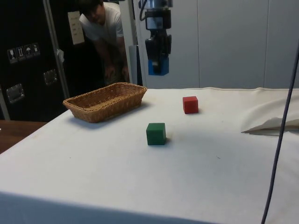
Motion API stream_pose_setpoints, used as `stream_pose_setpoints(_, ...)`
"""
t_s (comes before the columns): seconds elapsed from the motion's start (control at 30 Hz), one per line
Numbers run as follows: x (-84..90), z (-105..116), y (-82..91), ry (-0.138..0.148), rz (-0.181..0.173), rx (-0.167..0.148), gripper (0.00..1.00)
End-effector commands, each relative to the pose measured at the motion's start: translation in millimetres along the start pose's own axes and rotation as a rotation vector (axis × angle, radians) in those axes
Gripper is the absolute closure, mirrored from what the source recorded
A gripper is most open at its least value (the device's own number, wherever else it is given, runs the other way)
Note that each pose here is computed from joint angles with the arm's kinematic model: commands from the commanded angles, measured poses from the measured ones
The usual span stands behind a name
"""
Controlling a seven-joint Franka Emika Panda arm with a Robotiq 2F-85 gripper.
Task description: Pick up the blue cube and place it into the basket.
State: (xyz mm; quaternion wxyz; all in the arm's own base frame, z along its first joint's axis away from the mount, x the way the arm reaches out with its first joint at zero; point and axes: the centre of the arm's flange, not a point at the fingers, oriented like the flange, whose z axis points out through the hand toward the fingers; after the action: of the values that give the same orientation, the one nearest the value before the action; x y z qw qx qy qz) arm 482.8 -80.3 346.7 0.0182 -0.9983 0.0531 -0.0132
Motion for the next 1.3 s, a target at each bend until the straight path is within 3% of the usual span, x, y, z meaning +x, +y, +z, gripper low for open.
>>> stream_pose_setpoints(0.0,4.7,-0.9,0.1,-0.003,0.001,0.005,0.98)
stream_pose_setpoints(0.53,45.0,-1.5,12.6,0.000,0.013,-0.017,0.98)
stream_pose_setpoints(0.77,58.7,-4.9,18.8,0.020,0.021,-0.032,0.98)
stream_pose_setpoints(1.07,88.5,-6.6,28.9,0.028,0.033,-0.041,0.98)
stream_pose_setpoints(1.1,84.1,-7.4,27.4,0.035,0.032,-0.049,0.98)
stream_pose_setpoints(1.27,103.0,-6.6,34.2,0.035,0.036,-0.051,0.98)
